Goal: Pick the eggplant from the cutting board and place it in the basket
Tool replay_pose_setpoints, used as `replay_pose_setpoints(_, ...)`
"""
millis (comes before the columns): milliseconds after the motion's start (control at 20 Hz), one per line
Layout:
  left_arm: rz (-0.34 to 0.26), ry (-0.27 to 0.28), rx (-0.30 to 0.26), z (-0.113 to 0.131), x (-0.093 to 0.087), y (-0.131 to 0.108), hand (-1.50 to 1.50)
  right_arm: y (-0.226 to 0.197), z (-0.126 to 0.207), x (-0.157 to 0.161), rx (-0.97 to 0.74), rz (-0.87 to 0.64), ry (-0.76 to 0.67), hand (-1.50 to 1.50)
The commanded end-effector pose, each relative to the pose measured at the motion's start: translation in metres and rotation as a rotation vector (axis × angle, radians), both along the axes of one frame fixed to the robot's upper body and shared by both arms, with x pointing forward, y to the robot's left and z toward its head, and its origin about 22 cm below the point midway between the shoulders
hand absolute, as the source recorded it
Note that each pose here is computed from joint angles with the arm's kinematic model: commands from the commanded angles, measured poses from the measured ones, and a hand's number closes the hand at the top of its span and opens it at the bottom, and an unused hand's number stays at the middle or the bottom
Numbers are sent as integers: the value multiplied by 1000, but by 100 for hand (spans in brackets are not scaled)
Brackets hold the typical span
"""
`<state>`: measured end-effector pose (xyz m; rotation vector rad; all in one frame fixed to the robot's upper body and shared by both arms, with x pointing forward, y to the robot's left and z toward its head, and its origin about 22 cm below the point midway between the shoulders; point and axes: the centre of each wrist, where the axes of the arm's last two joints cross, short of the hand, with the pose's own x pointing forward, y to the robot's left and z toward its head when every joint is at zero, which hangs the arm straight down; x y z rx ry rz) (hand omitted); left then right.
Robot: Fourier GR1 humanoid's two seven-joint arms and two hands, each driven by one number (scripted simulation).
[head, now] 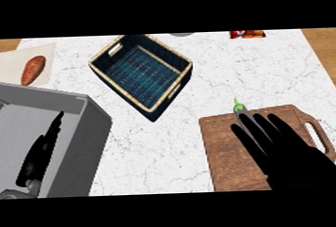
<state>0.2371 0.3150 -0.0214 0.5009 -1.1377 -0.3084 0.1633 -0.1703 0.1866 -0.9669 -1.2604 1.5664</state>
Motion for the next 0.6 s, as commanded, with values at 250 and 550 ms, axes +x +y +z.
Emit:
replay_pose_setpoints(250, 1, -20, 1, 13, 8, -4, 0, -15, -15, -1, 60, -47, -35, -150)
replay_pose_setpoints(550, 0, -6, -16, -2, -5, -10, 0, -10, -33, 15, 77, -58, -59, -150)
